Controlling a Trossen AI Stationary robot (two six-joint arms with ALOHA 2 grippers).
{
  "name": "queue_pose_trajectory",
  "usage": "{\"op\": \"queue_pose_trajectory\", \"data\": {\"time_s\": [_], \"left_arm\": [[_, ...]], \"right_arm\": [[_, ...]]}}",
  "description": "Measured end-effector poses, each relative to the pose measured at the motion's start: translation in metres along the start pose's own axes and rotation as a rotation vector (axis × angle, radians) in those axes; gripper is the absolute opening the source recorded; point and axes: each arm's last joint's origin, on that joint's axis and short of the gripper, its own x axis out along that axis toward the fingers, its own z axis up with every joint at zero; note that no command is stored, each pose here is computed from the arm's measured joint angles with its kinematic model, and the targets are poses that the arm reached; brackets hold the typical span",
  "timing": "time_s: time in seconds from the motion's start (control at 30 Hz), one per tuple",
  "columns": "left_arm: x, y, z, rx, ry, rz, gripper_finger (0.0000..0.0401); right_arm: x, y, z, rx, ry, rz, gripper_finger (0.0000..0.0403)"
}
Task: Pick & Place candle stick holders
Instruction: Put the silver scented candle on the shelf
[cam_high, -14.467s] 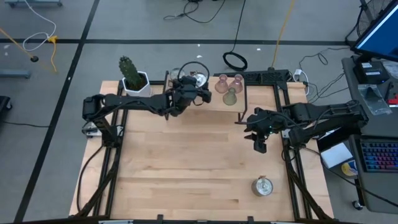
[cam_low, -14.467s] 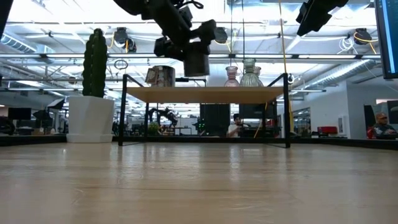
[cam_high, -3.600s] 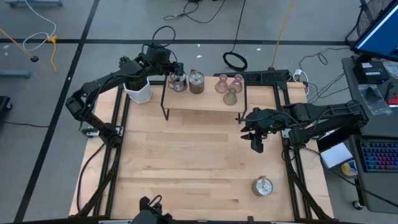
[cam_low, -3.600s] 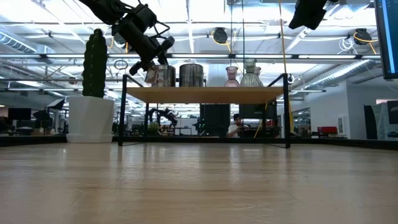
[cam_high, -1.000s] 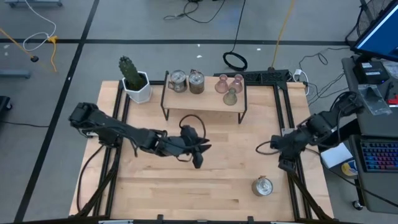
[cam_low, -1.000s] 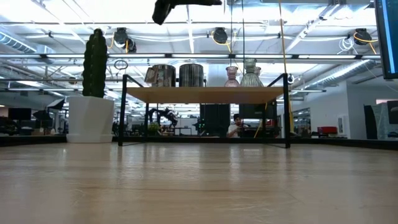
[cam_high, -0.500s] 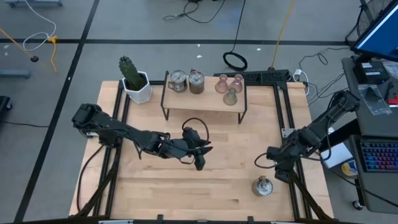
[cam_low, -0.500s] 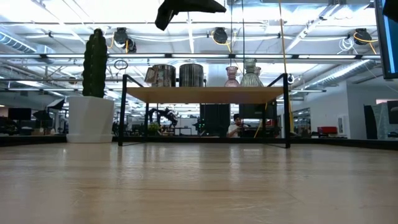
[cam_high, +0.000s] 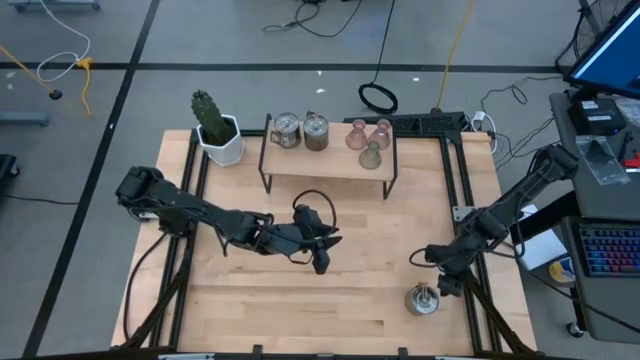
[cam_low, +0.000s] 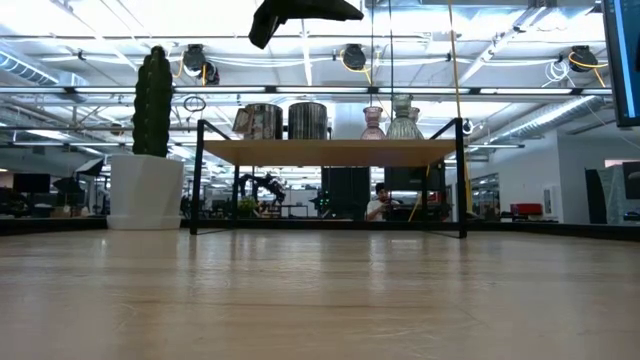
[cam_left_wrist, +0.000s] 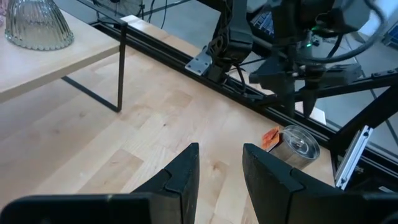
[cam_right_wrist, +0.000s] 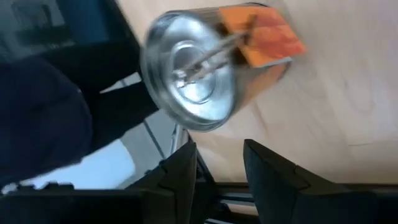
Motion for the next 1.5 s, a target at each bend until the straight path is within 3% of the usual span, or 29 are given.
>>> {"op": "queue_pose_trajectory", "data": {"time_s": [0.37, 0.63, 1.03, 1.5], "left_arm": [[0.000, 0.000, 0.000, 0.006, 0.003, 0.002, 0.0122], [0.000, 0.000, 0.000, 0.005, 0.003, 0.001, 0.0122], [0.000, 0.001, -0.002, 0.019, 0.020, 0.013, 0.0122], [0.001, 0.002, -0.001, 0.034, 0.018, 0.017, 0.0122]], "right_arm": [[0.011, -0.024, 0.000, 0.189, 0.021, -0.044, 0.0126], [0.009, -0.018, -0.001, 0.120, 0.038, 0.050, 0.0126], [0.001, -0.018, -0.003, 0.141, -0.010, 0.096, 0.0130], [0.001, -0.017, -0.003, 0.127, -0.007, 0.100, 0.0236]]}}
